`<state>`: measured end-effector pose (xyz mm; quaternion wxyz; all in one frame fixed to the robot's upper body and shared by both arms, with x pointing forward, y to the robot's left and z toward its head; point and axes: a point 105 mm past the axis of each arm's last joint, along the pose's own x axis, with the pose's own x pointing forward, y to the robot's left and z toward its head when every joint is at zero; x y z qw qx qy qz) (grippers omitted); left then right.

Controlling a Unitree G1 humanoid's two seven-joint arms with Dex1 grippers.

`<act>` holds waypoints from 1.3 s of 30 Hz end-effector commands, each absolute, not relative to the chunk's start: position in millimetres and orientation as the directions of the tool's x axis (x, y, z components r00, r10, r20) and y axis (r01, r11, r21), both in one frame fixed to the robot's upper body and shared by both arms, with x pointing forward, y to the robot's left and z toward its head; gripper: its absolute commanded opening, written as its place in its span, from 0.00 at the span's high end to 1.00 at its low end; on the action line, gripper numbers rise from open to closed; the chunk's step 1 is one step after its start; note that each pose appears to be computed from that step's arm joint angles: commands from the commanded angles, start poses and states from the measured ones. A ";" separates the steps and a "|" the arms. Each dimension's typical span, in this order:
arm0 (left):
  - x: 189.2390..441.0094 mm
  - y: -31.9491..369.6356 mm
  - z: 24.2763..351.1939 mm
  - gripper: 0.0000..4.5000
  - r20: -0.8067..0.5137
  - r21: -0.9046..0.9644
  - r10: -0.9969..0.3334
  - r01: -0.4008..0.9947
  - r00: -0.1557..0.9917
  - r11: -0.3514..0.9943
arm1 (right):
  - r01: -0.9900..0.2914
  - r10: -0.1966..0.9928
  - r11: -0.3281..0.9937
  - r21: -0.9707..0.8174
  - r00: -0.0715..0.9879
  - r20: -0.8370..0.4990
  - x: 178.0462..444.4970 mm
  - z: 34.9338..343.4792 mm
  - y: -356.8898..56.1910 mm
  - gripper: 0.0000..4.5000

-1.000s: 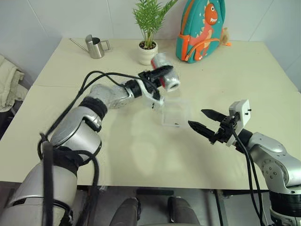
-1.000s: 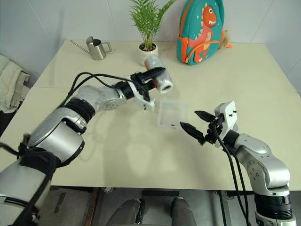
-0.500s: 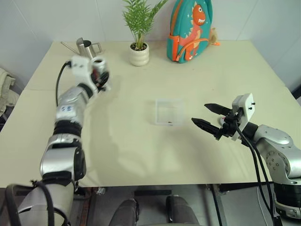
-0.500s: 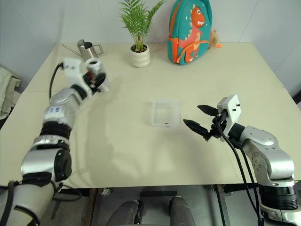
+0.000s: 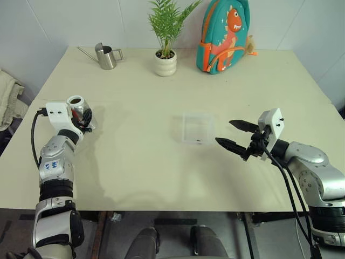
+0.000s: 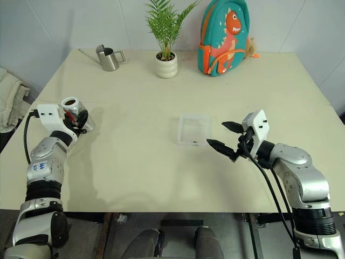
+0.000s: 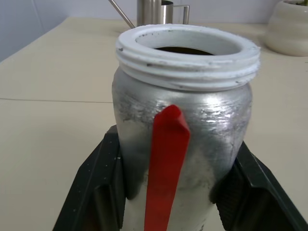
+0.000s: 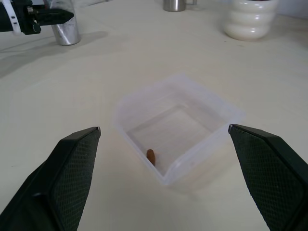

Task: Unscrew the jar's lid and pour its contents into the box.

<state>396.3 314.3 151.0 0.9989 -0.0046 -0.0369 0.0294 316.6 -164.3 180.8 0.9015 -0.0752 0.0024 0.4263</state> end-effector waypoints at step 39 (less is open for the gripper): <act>285.0 213.2 181.9 0.01 -0.189 0.447 -0.754 0.739 0.629 0.504 | -0.726 0.739 0.619 -0.300 0.668 -0.090 328.0 200.6 -210.0 0.00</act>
